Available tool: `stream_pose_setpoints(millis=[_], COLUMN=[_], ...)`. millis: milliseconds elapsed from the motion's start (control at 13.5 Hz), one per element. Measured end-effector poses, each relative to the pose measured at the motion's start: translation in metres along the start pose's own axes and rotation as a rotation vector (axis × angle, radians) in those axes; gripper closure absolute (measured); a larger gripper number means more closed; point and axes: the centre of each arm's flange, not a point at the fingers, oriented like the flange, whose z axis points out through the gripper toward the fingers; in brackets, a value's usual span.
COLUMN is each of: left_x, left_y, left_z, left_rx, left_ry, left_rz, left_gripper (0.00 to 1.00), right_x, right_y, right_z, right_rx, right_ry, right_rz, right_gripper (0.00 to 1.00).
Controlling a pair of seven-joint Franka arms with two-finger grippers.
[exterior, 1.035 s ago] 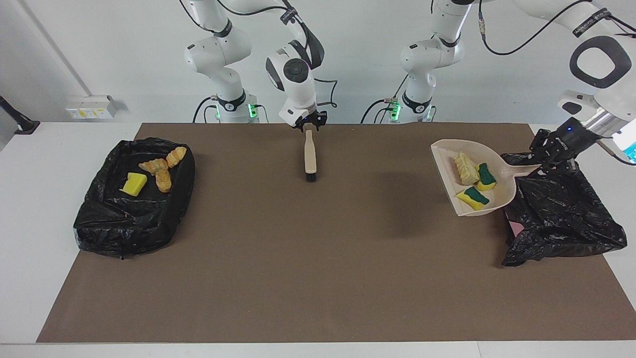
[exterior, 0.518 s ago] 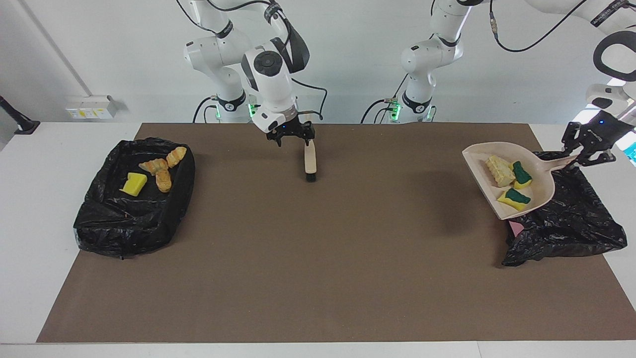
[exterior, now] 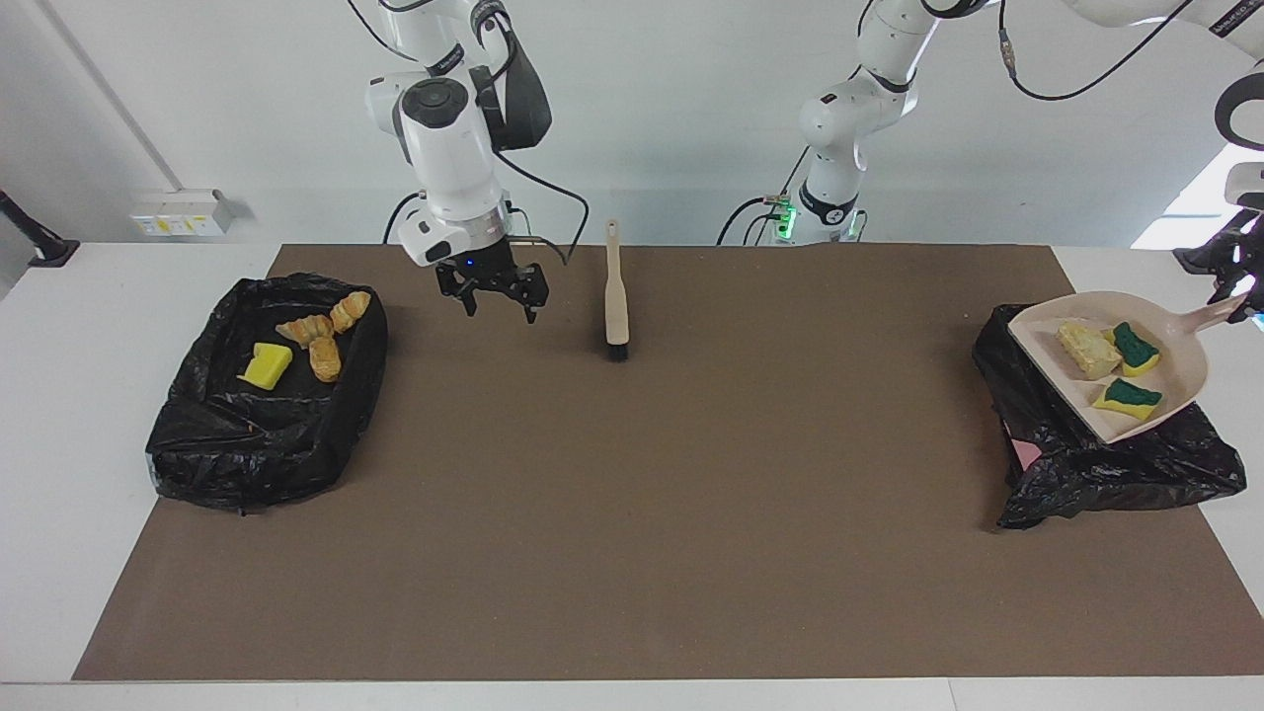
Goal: Sweep and dump trash in bin
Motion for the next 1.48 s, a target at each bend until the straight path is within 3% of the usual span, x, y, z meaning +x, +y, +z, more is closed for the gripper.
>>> stream_pose_setpoints(millis=[148, 444, 740, 961, 1479], left_x=[-0.002, 0.019, 0.056, 0.079, 0.104], left_y=[-0.004, -0.013, -0.023, -0.019, -0.007], left_z=[0.005, 0.007, 0.002, -0.008, -0.064], left_rx=[-0.008, -0.047, -0.033, -0.015, -0.032], left_ry=[-0.086, -0.266, -0.455, -0.554, -0.785], left_rz=[0.017, 0.018, 0.004, 0.017, 0.010], left_gripper=[0.69, 0.69, 0.69, 0.69, 0.69], right_x=[0.027, 0.057, 0.050, 0.034, 0.038], right_y=[0.041, 0.110, 0.138, 0.156, 0.163], right_z=[-0.021, -0.081, -0.146, -0.177, -0.185], right_rx=[-0.004, -0.012, -0.024, -0.016, -0.021], right_ry=[0.041, 0.028, -0.048, -0.067, -0.057], right_rz=[0.027, -0.007, -0.079, -0.133, -0.130], right_gripper=[0.00, 0.00, 0.00, 0.00, 0.00])
